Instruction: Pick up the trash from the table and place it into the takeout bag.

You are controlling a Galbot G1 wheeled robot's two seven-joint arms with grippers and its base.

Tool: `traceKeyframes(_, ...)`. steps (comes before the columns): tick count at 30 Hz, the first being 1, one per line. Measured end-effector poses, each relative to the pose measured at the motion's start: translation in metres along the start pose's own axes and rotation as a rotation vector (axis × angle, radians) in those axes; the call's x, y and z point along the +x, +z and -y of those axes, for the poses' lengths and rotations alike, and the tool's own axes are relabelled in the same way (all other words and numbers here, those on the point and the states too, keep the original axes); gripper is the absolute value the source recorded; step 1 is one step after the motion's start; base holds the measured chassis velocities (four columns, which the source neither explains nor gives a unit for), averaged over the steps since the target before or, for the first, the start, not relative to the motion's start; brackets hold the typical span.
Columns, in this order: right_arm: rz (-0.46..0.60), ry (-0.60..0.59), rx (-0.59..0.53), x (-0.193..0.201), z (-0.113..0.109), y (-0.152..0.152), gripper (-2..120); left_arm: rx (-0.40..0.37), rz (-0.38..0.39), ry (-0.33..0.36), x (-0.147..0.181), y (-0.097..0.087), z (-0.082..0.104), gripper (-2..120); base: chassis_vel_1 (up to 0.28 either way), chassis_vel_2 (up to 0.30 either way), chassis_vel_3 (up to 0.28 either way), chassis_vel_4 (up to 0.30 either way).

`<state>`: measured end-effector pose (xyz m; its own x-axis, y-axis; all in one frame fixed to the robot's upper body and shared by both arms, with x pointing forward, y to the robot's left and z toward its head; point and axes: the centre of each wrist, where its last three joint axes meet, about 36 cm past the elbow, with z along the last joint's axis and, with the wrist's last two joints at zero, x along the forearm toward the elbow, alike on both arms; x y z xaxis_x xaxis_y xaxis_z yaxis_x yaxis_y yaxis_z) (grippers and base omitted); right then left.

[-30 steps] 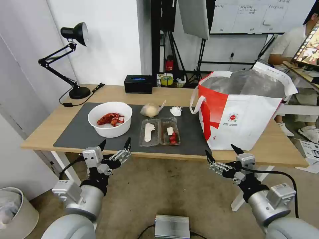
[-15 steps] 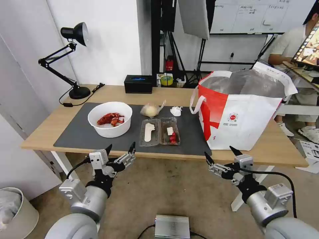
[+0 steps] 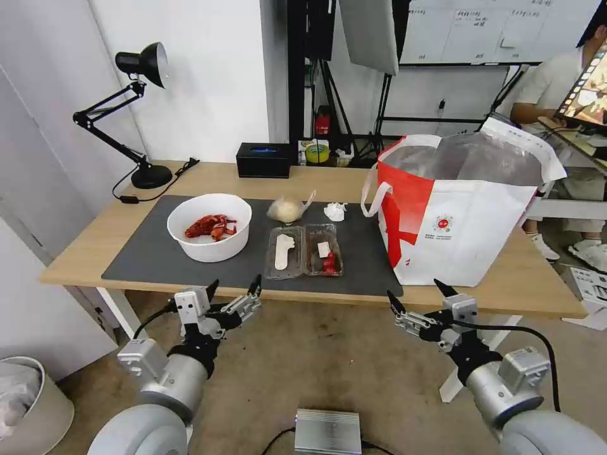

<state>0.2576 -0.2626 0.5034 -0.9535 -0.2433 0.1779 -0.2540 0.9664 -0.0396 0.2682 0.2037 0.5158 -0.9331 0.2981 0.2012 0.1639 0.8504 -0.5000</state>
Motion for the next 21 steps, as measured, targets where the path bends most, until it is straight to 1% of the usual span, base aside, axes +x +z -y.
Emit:
traceKeyframes(1, -0.001, 0.0, 0.0, 0.0, 0.0, 0.0, 100, 0.044, -0.022, 0.011, -0.003, 0.0, -0.001, 100, 0.0, 0.0, 0.0, 0.0)
traceKeyframes(2, -0.001, 0.0, 0.0, 0.0, 0.0, 0.0, 100, 0.044, -0.022, 0.011, -0.003, 0.0, -0.001, 100, 0.0, 0.0, 0.0, 0.0)
traceKeyframes(5, -0.004, -0.002, 0.0, -0.001, 0.001, 0.001, 100, 0.203, -0.071, 0.054, -0.014, -0.002, -0.004, 100, 0.0, 0.0, 0.0, 0.0)
traceKeyframes(6, -0.004, -0.002, 0.0, -0.001, 0.001, 0.001, 100, 0.203, -0.071, 0.054, -0.014, -0.002, -0.004, 100, 0.0, 0.0, 0.0, 0.0)
traceKeyframes(7, -0.004, -0.003, -0.001, -0.001, 0.002, 0.001, 100, 0.263, -0.083, 0.074, -0.018, -0.003, -0.004, 100, 0.0, 0.0, 0.0, 0.0)
traceKeyframes(8, -0.004, -0.004, -0.002, -0.001, 0.002, 0.001, 100, 0.346, -0.102, 0.102, -0.023, -0.006, -0.003, 100, 0.0, 0.0, 0.0, 0.0)
traceKeyframes(10, -0.004, -0.004, -0.002, -0.001, 0.002, 0.001, 100, 0.356, -0.105, 0.106, -0.023, -0.006, -0.003, 100, 0.0, 0.0, 0.0, 0.0)
traceKeyframes(11, -0.004, -0.003, -0.003, -0.001, 0.002, 0.001, 100, 0.435, -0.127, 0.13, -0.029, -0.009, -0.001, 100, 0.0, 0.0, 0.0, 0.0)
traceKeyframes(12, -0.003, -0.002, -0.003, -0.001, 0.002, 0.001, 100, 0.463, -0.139, 0.141, -0.033, -0.009, 0.0, 100, 0.0, 0.0, 0.0, 0.0)
traceKeyframes(15, -0.004, 0.001, -0.004, -0.001, 0.003, 0.002, 100, 0.498, -0.156, 0.155, -0.039, -0.008, 0.002, 100, 0.0, 0.0, 0.0, 0.0)
traceKeyframes(17, -0.004, 0.002, -0.004, -0.001, 0.003, 0.002, 100, 0.505, -0.16, 0.157, -0.04, -0.008, 0.003, 100, 0.0, 0.0, 0.0, 0.0)
traceKeyframes(21, -0.008, 0.004, -0.003, 0.0, 0.004, 0.003, 100, 0.536, -0.187, 0.16, -0.05, -0.002, 0.01, 100, 0.0, 0.0, 0.0, 0.0)
